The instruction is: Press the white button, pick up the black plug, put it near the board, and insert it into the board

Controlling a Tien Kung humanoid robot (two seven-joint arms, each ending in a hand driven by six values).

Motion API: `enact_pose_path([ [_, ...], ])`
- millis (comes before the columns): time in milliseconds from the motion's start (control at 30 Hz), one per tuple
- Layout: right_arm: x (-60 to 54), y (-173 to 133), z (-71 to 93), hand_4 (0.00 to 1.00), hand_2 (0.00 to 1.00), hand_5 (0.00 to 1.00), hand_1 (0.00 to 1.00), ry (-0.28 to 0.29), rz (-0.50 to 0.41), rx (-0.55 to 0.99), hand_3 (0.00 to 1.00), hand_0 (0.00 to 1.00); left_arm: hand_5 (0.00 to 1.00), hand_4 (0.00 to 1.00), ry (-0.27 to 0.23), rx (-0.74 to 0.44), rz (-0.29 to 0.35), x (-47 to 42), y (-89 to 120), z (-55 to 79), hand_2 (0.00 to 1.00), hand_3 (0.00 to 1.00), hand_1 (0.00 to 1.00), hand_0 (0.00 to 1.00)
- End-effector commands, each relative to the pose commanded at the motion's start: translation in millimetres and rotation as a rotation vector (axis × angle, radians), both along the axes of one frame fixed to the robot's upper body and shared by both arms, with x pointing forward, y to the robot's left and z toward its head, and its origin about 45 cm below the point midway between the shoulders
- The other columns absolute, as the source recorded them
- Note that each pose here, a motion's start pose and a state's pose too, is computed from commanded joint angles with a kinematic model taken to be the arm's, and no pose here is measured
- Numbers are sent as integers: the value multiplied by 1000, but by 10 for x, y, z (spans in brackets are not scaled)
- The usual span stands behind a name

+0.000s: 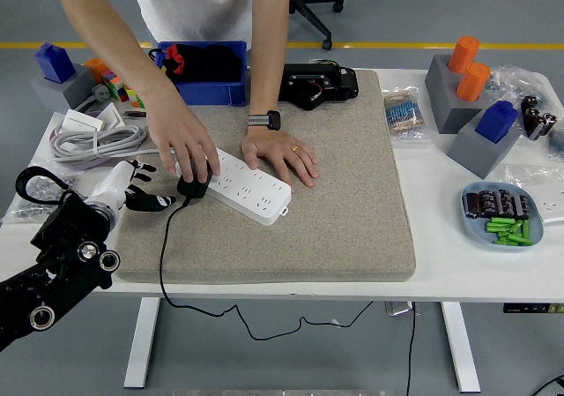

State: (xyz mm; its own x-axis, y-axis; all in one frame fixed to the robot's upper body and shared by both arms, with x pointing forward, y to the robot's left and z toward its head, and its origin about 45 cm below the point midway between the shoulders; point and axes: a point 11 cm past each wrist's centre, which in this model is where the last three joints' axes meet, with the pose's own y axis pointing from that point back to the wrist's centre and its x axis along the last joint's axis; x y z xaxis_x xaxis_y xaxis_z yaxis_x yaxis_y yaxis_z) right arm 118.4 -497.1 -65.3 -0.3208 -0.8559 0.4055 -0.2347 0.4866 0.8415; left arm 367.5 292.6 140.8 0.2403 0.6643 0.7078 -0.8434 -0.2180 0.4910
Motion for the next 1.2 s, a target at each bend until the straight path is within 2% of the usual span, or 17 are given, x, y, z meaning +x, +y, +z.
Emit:
enact_pose_path([
  [100, 3, 1, 1, 640, 580, 367, 588, -1, -1, 0, 578, 619, 236, 899, -7, 0, -1, 9, -9, 19, 813, 812, 879, 830],
  [133, 5, 0, 1, 641, 579, 366, 587, -2, -2, 0, 578, 620, 254, 903, -10, 0, -2, 12, -14, 25, 874, 847, 921, 865],
  [300, 7, 2, 1, 641, 579, 366, 587, -2, -1, 1, 578, 620, 254, 903, -35, -7, -20, 17, -52, 66, 874, 847, 921, 865],
  [333, 8, 4, 0, 641, 580, 365, 588, -3, -2, 1, 578, 620, 279, 911, -47, -8, -30, 18, -70, 87, 884, 858, 933, 885],
  [600, 5, 7, -2, 640, 579, 365, 588, -3, -2, 1, 578, 620, 281, 923, -138, -23, -102, 19, -201, 258, 862, 838, 917, 884],
  [700, 6, 5, -1, 640, 579, 365, 588, -4, -2, 1, 578, 620, 281, 923, -186, -28, -142, 0, -240, 321, 862, 838, 917, 884],
  [733, 9, 2, 2, 640, 580, 365, 587, -5, -2, -1, 578, 619, 164, 854, -214, -31, -164, -14, -257, 352, 807, 790, 869, 863],
  [900, 7, -7, 6, 640, 580, 365, 587, -8, -7, -4, 578, 619, 164, 854, -310, -15, -260, -72, -300, 436, 807, 790, 869, 863],
  [933, 7, -9, 7, 640, 580, 366, 587, -8, -7, -4, 578, 619, 106, 789, -326, -9, -280, -85, -305, 449, 767, 751, 833, 825],
  [1000, 8, -13, 9, 640, 580, 366, 587, -10, -9, -5, 578, 619, 106, 789, -356, 16, -330, -122, -316, 468, 767, 751, 833, 825],
  [1133, 8, -18, 12, 640, 579, 364, 587, -12, -10, -7, 578, 619, 115, 774, -380, 68, -401, -189, -329, 458, 752, 738, 822, 810],
  [1200, 10, -16, 12, 640, 579, 364, 587, -13, -10, -7, 578, 619, 115, 774, -376, 82, -413, -202, -330, 439, 752, 738, 822, 810],
])
